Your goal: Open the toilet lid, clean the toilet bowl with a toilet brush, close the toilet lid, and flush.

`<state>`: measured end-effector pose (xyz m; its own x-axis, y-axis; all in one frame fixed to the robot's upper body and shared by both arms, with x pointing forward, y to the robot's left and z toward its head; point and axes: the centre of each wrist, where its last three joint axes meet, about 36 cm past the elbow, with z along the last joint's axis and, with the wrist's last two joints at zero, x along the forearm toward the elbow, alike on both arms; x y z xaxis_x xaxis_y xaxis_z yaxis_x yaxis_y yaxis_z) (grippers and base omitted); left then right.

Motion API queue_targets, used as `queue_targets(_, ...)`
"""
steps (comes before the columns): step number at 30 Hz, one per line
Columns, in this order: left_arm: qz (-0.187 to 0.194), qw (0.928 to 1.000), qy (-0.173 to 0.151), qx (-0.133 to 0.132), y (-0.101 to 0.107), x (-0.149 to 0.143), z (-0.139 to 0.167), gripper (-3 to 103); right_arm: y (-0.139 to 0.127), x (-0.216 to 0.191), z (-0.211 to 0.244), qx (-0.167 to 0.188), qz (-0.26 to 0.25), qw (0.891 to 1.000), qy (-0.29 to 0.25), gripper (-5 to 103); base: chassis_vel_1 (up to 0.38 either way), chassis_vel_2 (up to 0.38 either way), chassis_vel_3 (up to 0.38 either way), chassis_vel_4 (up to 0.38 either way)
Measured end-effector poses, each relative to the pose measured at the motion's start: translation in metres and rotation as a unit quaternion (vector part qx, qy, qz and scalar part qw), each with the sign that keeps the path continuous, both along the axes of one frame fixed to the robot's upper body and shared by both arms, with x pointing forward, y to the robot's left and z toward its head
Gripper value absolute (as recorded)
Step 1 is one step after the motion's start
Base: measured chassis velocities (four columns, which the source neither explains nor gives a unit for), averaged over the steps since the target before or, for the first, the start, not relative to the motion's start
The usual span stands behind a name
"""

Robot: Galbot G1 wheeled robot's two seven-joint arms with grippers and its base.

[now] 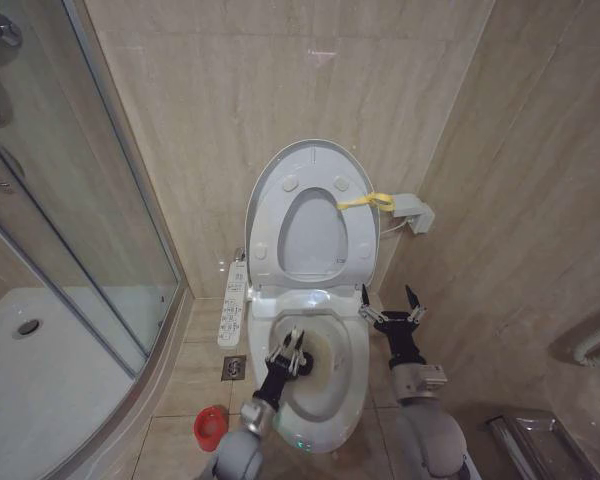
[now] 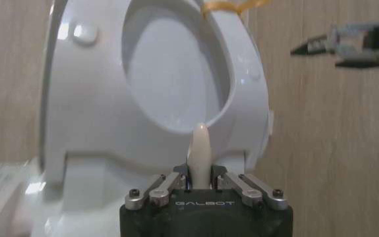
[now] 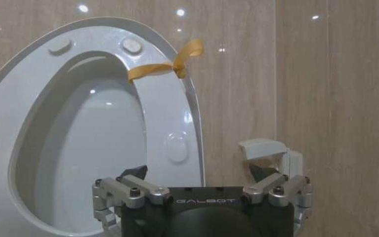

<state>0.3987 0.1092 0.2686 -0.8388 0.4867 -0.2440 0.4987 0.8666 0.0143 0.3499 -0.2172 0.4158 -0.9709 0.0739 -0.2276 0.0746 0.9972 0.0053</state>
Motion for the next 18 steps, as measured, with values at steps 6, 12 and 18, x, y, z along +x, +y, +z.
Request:
queue_targets(6, -0.029, 0.9988, -0.032, -0.021, -0.037, 0.032, 0.034, 21, 0.0, 0.0, 0.0, 0.0, 0.0, 1.0, 0.0, 100, 0.0, 0.0, 0.0, 0.0)
queue_targets(12, -0.046, 0.9982, -0.03, -0.026, -0.059, 0.04, 0.035, 21, 0.0, 0.0, 0.0, 0.0, 0.0, 1.0, 0.0, 100, 0.0, 0.0, 0.0, 0.0)
queue_targets(18, -0.053, 0.9982, -0.017, -0.023, -0.066, 0.04, 0.02, 21, 0.0, 0.0, 0.0, 0.0, 0.0, 1.0, 0.0, 100, 0.0, 0.0, 0.0, 0.0)
